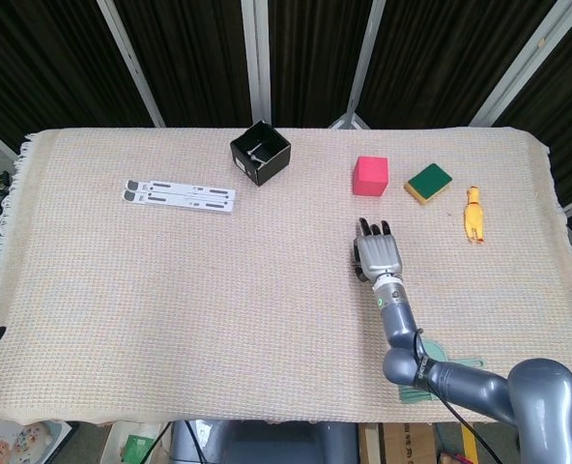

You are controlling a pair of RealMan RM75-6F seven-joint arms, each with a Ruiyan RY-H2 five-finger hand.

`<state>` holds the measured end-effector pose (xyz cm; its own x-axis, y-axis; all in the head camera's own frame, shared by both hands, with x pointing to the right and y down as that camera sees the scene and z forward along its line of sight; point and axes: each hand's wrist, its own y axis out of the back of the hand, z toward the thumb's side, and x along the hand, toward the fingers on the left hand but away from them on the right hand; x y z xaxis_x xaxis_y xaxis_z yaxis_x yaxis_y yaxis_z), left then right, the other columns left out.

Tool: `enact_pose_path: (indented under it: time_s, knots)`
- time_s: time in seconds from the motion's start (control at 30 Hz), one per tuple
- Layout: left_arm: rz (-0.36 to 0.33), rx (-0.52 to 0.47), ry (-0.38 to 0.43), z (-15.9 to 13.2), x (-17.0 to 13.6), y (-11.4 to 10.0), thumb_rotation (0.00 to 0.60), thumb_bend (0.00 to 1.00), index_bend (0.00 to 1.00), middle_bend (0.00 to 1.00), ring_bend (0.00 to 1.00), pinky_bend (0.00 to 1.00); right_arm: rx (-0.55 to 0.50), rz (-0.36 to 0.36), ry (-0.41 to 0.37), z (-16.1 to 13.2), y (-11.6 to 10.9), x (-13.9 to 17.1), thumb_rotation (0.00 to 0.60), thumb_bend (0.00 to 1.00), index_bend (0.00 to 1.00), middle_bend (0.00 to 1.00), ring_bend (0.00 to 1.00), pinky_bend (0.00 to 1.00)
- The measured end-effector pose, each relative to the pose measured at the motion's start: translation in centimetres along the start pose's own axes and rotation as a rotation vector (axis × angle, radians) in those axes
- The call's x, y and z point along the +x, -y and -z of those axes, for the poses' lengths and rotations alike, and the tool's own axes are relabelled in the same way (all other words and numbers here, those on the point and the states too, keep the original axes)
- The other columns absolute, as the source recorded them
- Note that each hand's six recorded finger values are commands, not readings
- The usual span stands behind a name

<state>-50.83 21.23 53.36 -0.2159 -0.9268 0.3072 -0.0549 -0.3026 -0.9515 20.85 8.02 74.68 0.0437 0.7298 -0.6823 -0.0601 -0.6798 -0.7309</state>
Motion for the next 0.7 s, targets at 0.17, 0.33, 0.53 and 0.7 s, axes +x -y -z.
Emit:
enact_pose_path:
  time_s: [0.17, 0.33, 0.53, 0.7]
  knots:
    - [0.003, 0.003, 0.003, -0.1, -0.02, 0.09, 0.6, 0.23, 0.11, 0.0, 0.0, 0.0, 0.001, 0.006, -0.003, -0.15, -0.17, 0.0, 0.6, 0.35, 0.58, 0.09, 0.14, 0.03]
    - [0.001, 0.003, 0.0, -0.06, 0.0, 0.06, 0.6, 0.23, 0.11, 0.0, 0.0, 0.0, -0.004, 0.002, 0.005, -0.07, -0.05, -0.08, 0.6, 0.35, 0.58, 0.09, 0.14, 0.03]
    - [0.004, 0.003, -0.001, -0.06, 0.05, 0.11, 0.6, 0.24, 0.11, 0.0, 0.0, 0.0, -0.004, 0.001, -0.003, -0.37, 0.03, -0.07, 0.6, 0.35, 0.58, 0.09, 0.14, 0.03]
    - [0.005, 0.003, -0.001, -0.06, 0.07, 0.12, 0.6, 0.23, 0.11, 0.0, 0.0, 0.0, 0.001, 0.008, -0.011, -0.74, -0.13, -0.02, 0.6, 0.35, 0.58, 0.09, 0.14, 0.03]
